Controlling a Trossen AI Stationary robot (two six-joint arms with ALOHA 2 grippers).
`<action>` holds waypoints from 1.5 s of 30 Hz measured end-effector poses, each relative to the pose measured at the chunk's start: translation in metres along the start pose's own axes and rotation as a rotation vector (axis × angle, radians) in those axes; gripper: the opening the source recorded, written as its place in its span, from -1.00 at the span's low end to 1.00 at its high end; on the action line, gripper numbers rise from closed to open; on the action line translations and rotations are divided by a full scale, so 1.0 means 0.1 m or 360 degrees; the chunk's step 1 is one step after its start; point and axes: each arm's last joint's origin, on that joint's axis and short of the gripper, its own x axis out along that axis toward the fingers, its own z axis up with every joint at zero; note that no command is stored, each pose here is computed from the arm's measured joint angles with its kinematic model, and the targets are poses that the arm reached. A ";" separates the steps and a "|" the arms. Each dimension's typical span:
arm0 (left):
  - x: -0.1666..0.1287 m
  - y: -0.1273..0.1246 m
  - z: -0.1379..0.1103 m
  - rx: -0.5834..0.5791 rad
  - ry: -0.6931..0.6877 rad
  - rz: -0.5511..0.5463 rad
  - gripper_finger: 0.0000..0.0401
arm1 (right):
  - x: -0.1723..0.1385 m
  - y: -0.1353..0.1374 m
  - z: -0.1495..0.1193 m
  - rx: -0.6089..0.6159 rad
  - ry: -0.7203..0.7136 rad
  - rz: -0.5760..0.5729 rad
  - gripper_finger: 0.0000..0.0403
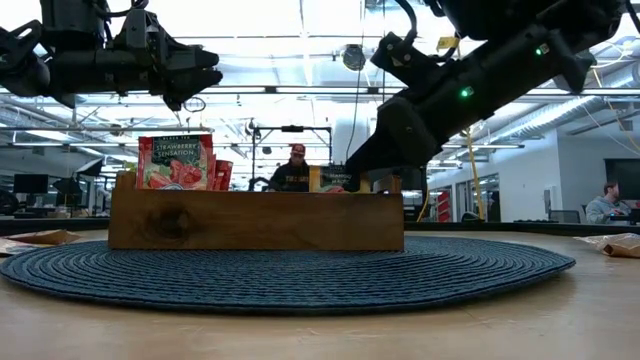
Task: Pick & Place Tea
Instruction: Put the yellow tea bag into the right section of the wooden organizer, then put the top yellow tea bag into the right section of the wooden organizer
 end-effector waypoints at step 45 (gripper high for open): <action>0.00 0.00 0.01 -0.0057 -0.0011 -0.0004 0.12 | -0.85 -0.97 -0.51 0.0158 -0.0634 0.0256 -0.30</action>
